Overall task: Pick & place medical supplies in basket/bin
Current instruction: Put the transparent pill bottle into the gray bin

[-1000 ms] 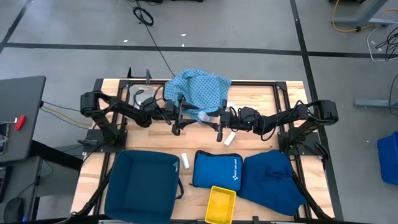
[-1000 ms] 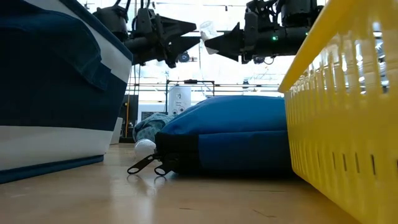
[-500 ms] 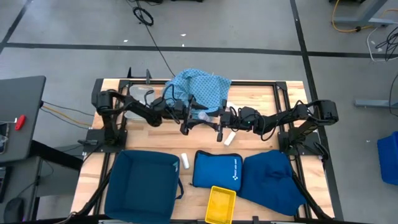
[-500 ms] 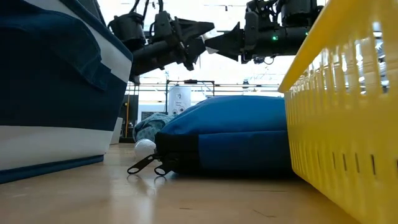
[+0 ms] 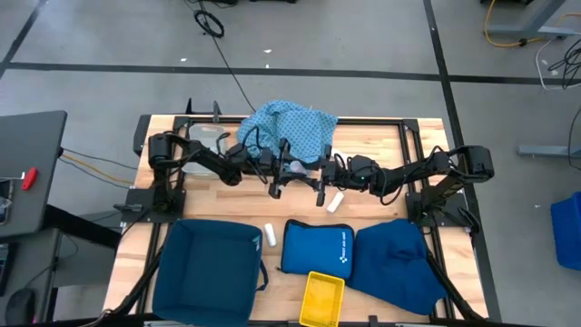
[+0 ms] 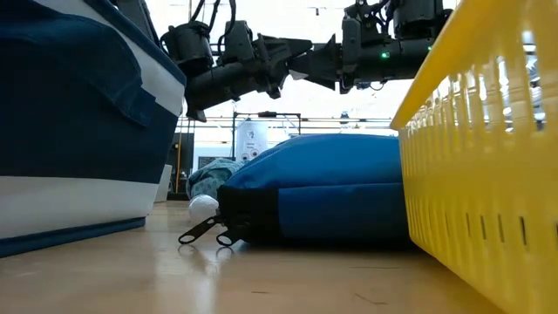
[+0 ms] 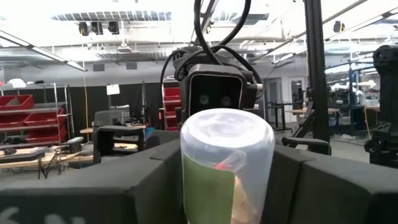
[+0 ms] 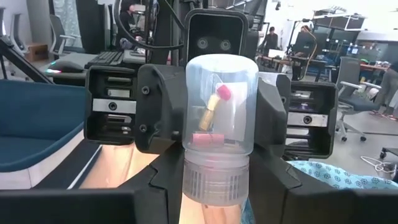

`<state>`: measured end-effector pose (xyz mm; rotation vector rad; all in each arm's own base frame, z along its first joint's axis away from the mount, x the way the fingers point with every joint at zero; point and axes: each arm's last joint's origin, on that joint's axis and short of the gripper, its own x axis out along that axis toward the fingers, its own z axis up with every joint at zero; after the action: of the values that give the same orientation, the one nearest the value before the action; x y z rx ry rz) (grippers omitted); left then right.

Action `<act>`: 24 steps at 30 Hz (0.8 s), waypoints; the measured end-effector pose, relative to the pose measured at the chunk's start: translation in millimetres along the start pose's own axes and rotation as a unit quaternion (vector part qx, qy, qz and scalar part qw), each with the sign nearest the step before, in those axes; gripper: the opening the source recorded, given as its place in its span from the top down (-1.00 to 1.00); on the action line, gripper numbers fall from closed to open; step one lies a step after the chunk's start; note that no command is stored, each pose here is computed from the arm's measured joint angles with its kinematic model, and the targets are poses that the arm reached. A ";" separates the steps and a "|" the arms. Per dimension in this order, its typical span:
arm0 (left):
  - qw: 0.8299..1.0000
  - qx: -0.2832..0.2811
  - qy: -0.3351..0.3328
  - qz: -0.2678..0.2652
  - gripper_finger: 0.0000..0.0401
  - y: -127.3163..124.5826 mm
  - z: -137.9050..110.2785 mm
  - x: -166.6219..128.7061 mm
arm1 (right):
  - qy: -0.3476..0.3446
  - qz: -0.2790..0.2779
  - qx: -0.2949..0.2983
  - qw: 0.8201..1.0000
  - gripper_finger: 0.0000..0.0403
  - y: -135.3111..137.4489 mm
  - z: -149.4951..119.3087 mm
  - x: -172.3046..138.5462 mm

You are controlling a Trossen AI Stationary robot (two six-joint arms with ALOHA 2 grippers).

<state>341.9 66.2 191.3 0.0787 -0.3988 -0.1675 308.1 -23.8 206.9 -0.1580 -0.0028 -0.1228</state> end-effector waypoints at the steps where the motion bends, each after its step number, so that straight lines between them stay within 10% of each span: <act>1: 1.000 -0.001 0.000 0.000 0.26 0.0 0.0 0.0 | 0.000 0.000 0.000 1.000 0.33 -0.1 -0.1 0.0; 13: 1.000 -0.013 0.004 0.008 0.26 0.4 -1.0 -0.2 | 0.009 -0.001 0.013 1.000 0.31 -5.6 -2.4 0.1; 24: 1.000 -0.027 0.006 0.008 0.27 0.4 -1.7 -0.1 | 0.077 -0.025 0.015 0.997 -0.60 -10.5 -15.9 -0.6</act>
<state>342.4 66.6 189.8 0.0228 -0.3827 -0.1623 306.2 -36.6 192.9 -0.1181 0.1451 -0.1841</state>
